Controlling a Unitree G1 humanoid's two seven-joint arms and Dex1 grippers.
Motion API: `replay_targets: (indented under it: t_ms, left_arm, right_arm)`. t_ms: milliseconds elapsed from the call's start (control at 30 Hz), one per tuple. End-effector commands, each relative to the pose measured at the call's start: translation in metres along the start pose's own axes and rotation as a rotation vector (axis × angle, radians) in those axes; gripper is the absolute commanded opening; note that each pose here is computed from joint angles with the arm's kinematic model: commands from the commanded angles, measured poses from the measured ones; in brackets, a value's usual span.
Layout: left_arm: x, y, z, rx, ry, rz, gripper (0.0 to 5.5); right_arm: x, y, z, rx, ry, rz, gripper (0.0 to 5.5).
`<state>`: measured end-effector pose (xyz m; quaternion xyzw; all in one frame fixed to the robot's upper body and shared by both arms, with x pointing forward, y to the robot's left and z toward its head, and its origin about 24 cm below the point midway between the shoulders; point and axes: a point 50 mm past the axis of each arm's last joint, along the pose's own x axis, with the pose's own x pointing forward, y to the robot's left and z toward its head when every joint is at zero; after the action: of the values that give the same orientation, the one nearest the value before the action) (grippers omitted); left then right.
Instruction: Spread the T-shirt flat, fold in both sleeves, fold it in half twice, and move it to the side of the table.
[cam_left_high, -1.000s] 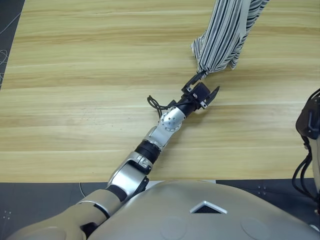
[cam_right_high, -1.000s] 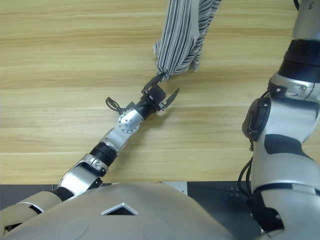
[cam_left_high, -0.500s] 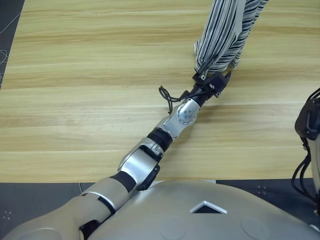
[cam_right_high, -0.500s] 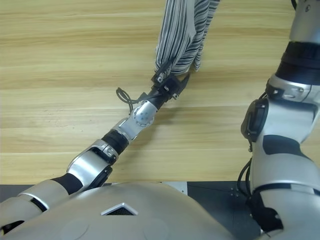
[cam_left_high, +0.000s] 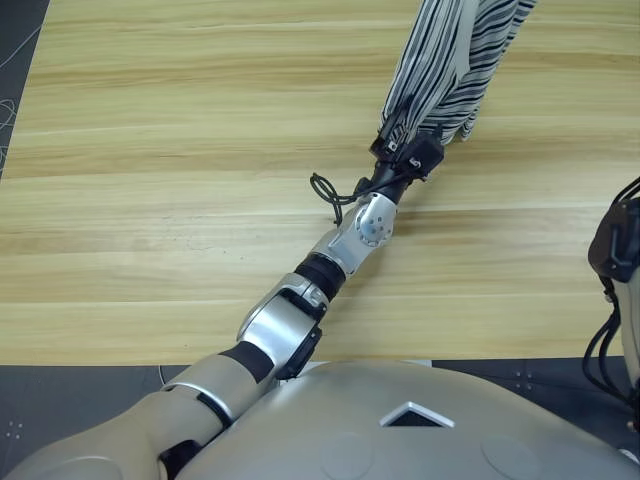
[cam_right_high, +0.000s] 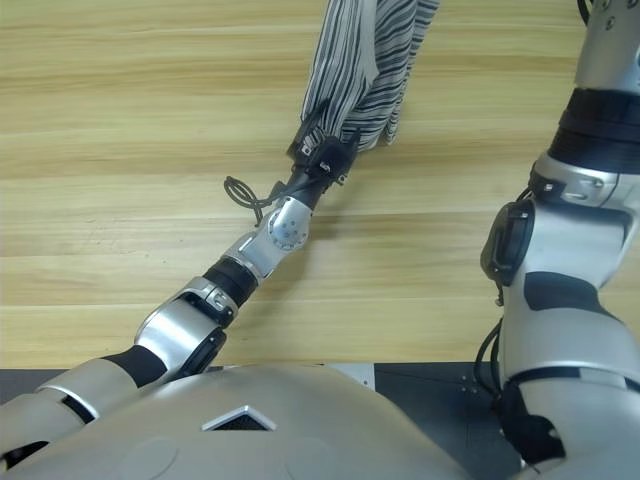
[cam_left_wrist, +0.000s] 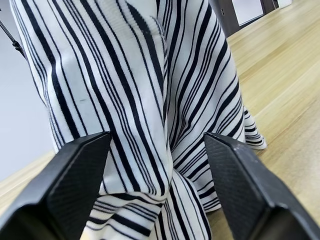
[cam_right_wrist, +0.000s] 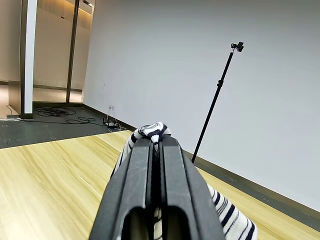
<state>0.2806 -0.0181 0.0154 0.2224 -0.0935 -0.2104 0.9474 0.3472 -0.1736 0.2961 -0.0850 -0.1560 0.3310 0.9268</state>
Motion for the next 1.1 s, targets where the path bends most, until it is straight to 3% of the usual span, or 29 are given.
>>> replay_targets:
  t_ms: [33,433,667,1100]
  left_arm:
    - [-0.004,-0.006,-0.007,-0.005,0.059,0.017,3.47]
    - [-0.009,0.003,-0.021,0.026,0.126,0.081,3.47]
    - [-0.008,0.008,-0.023,0.038,0.129,0.123,2.53]
    - [-0.008,0.015,-0.022,0.04,0.122,0.169,0.21]
  right_arm:
    - [0.001,0.002,0.004,0.0,-0.014,0.016,0.13]
    - [0.002,0.004,0.003,0.002,-0.01,0.024,0.13]
    - [0.001,0.006,0.0,0.001,-0.002,0.035,0.1]
    - [0.0,0.005,-0.001,-0.003,0.004,0.037,0.1]
